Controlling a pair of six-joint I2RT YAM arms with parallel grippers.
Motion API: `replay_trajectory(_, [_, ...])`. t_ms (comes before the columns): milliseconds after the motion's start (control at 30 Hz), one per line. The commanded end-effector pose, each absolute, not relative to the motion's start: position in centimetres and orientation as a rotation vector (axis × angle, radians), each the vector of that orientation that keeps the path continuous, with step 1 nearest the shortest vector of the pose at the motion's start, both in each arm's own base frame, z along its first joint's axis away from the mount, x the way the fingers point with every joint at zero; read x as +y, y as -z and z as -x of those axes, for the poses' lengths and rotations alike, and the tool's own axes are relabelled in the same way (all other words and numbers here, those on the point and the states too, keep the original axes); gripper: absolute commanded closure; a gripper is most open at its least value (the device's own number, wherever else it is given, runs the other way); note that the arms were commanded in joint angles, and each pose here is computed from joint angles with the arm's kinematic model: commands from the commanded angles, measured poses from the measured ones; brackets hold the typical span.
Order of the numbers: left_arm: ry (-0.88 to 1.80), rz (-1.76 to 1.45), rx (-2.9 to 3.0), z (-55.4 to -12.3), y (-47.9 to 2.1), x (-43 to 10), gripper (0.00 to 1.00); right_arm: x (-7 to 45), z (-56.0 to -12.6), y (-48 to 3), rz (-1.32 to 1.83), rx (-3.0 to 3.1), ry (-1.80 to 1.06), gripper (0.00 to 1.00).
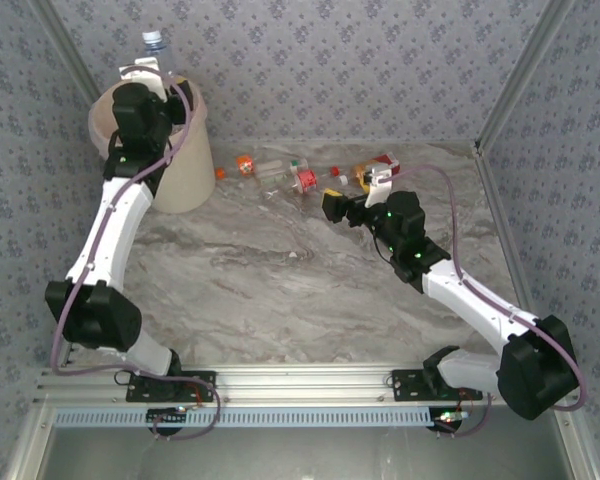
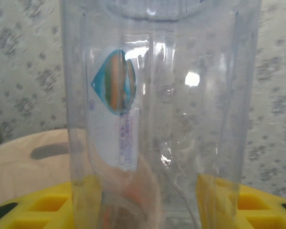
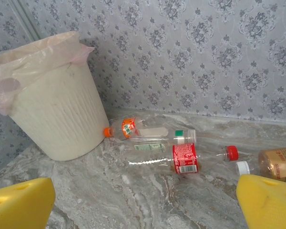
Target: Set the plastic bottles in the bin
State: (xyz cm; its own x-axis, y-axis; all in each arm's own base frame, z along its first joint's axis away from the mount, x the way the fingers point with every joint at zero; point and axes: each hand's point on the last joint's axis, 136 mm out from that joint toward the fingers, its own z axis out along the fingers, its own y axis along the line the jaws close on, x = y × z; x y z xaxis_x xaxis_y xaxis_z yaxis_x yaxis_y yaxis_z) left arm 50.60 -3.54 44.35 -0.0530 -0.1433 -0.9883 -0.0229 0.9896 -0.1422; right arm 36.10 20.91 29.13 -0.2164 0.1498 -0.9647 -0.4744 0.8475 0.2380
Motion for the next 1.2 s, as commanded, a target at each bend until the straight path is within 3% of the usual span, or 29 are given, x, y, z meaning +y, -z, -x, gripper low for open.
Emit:
replay_trajectory(0, [0.087, 0.244, 1.667, -51.7, -43.9, -1.2, 0.47, 20.5, -35.9, -29.8, 0.228, 1.684, -0.578, 0.0])
replay_trajectory(500, [0.001, 0.403, 1.796, -58.1, -38.8, 3.4, 0.47, 20.5, -35.9, -29.8, 0.219, 1.695, -0.572, 0.0])
replay_trajectory(833, [-0.01, 0.612, 1.692, -61.2, -38.6, 5.6, 0.47, 20.8, -36.7, -29.1, 0.216, 1.72, -0.561, 0.0])
replay_trajectory(933, [-0.013, 0.715, 1.666, -61.8, -38.4, 6.5, 0.39, 21.1, -37.0, -28.9, 0.225, 1.729, -0.561, 0.0])
replay_trajectory(1100, [0.002, 0.825, 1.637, -62.7, -38.6, 7.2, 0.13, 21.5, -37.4, -28.5, 0.235, 1.738, -0.562, 0.0])
replay_trajectory(1167, [0.055, 0.795, 1.635, -63.0, -39.4, 6.4, 0.1, 21.6, -37.4, -28.4, 0.242, 1.743, -0.564, 0.0])
